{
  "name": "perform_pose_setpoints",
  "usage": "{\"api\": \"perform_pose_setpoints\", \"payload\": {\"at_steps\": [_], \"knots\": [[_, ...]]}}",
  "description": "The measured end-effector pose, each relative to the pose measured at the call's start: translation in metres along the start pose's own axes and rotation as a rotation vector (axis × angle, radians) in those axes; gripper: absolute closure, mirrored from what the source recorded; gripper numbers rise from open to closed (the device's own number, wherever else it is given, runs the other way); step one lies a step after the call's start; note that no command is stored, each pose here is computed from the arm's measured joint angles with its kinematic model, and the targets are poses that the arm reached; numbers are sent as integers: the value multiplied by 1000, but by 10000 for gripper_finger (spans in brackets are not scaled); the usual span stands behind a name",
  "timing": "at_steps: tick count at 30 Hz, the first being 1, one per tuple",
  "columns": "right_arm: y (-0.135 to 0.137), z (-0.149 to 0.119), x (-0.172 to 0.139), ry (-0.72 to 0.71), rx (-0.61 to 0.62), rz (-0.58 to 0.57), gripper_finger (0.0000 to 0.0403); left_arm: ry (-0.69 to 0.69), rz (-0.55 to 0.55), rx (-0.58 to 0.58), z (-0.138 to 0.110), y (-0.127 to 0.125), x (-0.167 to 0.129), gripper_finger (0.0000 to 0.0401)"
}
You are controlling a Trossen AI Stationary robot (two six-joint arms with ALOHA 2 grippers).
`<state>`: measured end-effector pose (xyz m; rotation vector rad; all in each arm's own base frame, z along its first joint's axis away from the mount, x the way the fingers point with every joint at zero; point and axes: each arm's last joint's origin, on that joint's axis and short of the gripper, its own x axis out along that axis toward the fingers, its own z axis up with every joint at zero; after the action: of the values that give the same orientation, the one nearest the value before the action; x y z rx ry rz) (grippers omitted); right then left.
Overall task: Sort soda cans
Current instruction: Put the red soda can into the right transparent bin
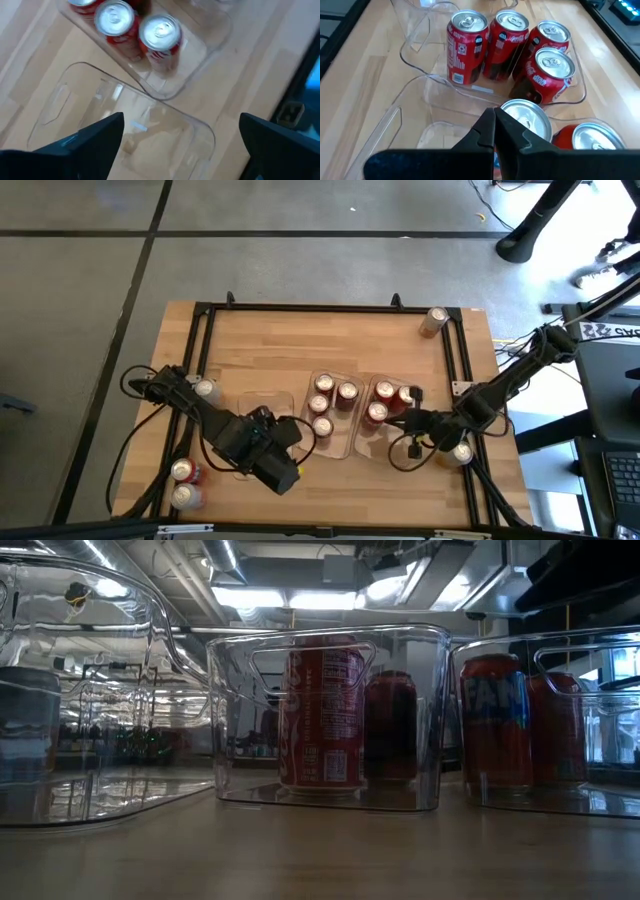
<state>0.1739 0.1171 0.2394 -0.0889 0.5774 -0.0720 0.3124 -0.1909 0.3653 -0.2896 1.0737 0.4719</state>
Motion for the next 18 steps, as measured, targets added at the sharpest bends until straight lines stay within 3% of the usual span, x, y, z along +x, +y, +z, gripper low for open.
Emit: {"api": "perform_pose_setpoints", "payload": {"at_steps": [3,11,18], "knots": [[3,-2,4,16,5,-6,397,-8,13,-70,4,3,2,18],[9,-8,16,60,2,-25,397,37,-8,-95,-6,0,-4,22],[16,-13,26,85,-18,-36,397,117,16,-117,-47,-13,-1,19]]}}
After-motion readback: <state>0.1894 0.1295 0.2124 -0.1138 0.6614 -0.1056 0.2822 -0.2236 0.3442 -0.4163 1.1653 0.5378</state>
